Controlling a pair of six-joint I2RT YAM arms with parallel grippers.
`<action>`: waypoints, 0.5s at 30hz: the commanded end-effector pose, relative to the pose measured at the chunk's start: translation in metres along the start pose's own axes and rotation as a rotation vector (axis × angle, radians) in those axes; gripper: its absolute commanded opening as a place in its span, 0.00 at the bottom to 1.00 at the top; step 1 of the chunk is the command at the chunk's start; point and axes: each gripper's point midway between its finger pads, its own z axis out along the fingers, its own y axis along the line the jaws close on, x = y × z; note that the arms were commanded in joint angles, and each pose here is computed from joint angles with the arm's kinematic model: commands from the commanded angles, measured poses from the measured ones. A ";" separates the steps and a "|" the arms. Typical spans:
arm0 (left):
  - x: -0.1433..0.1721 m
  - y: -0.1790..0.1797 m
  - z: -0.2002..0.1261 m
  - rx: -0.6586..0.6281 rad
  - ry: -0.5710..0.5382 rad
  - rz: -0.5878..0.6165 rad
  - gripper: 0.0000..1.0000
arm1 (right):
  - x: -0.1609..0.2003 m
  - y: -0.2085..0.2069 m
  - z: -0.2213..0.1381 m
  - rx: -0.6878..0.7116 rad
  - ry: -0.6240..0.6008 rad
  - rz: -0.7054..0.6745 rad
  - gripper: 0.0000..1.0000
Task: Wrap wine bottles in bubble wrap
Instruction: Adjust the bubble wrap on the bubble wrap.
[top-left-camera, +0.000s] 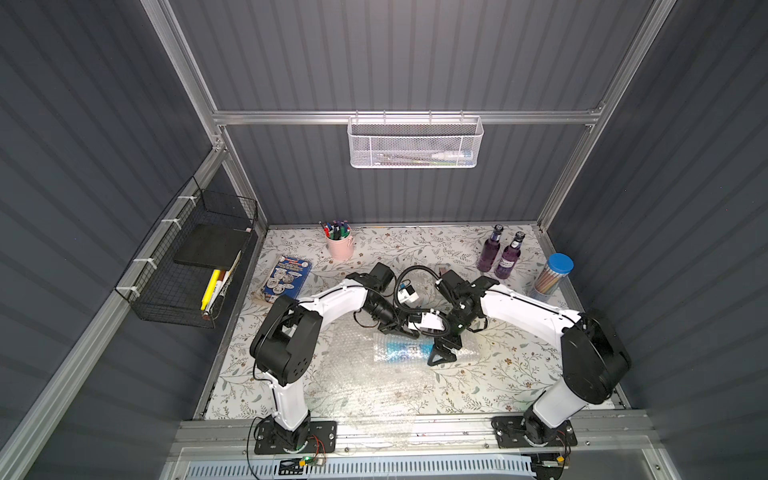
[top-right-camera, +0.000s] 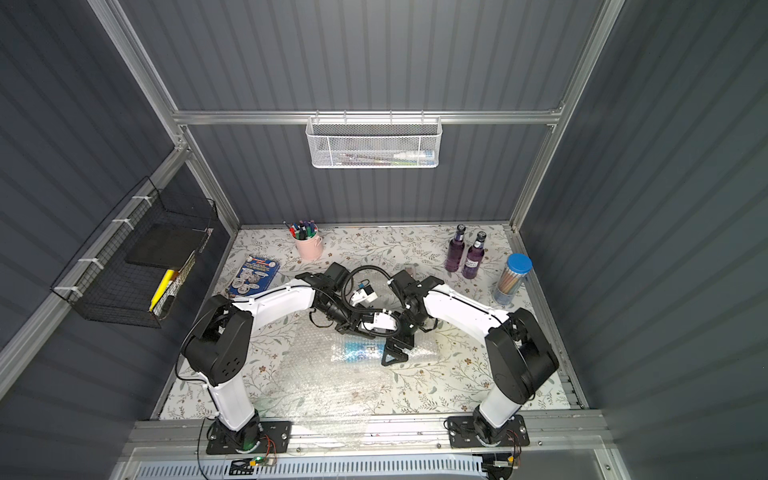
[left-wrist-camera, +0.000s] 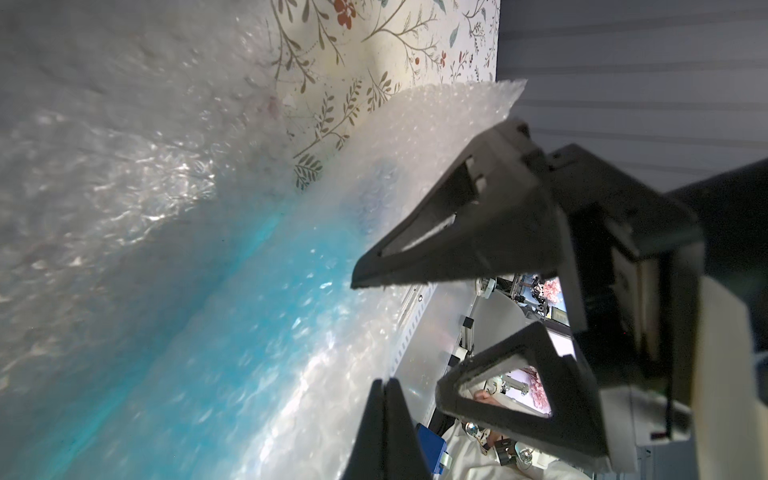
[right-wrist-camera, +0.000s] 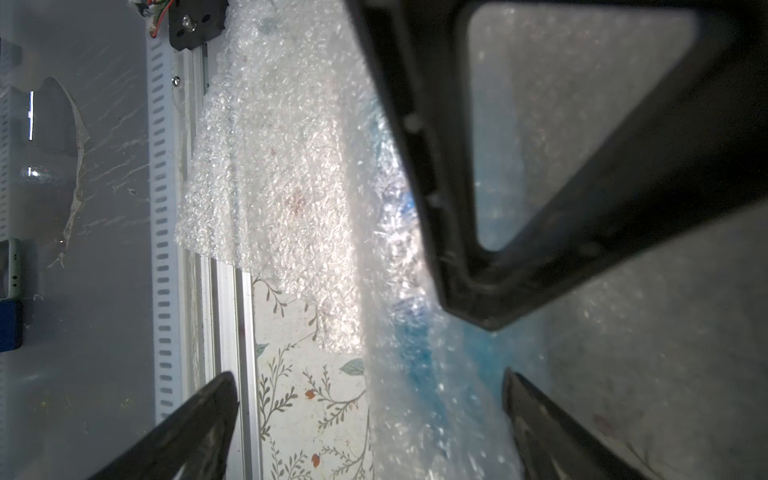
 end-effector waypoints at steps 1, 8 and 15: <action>0.003 -0.018 -0.007 0.027 -0.007 0.030 0.00 | 0.004 0.014 -0.001 -0.009 -0.015 -0.005 0.99; 0.006 -0.026 -0.011 0.044 -0.033 0.015 0.00 | 0.009 0.026 0.001 -0.026 -0.016 0.014 0.98; 0.009 -0.030 -0.015 0.041 -0.051 -0.009 0.00 | 0.009 0.023 0.001 0.046 -0.007 -0.035 0.97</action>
